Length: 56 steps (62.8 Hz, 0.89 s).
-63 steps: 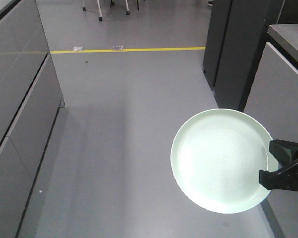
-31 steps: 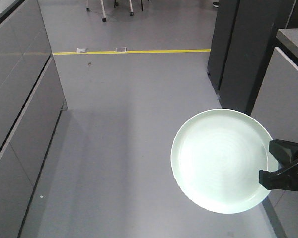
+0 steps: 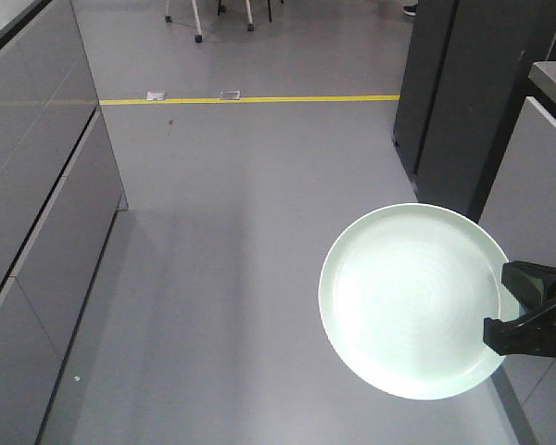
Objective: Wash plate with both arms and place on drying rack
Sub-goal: 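Continue driving with the plate held in the right gripper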
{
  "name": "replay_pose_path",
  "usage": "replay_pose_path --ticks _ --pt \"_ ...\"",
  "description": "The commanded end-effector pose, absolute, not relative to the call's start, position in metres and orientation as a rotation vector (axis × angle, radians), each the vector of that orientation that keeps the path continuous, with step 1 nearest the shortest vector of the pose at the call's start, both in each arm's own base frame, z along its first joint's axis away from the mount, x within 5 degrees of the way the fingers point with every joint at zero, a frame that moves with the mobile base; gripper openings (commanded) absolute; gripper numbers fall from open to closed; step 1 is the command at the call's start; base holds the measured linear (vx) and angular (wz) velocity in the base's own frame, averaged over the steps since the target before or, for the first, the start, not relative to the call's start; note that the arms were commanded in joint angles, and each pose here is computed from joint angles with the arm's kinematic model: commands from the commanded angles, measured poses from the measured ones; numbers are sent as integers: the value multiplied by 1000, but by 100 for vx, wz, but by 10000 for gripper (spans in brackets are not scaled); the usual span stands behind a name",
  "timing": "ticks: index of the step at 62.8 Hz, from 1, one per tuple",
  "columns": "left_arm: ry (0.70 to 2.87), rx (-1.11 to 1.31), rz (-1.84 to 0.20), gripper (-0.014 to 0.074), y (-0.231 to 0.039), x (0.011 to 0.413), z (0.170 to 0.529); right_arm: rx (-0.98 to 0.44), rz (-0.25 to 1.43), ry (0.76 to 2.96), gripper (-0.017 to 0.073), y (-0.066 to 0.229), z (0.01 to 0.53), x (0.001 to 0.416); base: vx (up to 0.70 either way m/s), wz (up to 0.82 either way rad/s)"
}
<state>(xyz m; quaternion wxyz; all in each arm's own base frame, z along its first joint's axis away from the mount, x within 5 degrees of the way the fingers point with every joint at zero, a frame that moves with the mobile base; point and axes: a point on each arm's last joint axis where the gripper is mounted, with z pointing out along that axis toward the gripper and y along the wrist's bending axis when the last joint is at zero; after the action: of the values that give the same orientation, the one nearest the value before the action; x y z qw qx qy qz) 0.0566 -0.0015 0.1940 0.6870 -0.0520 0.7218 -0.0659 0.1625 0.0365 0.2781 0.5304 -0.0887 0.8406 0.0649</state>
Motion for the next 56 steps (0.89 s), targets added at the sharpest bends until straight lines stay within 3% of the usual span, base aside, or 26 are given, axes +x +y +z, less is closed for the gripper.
replay_pose_path --ticks 1,56 --pt "1545 -124 -164 -6 -1 56 196 -203 151 1890 -8 36 296 166 7 3" --pt "1545 -124 -164 -6 -1 56 196 -203 151 1891 -8 36 296 165 10 3"
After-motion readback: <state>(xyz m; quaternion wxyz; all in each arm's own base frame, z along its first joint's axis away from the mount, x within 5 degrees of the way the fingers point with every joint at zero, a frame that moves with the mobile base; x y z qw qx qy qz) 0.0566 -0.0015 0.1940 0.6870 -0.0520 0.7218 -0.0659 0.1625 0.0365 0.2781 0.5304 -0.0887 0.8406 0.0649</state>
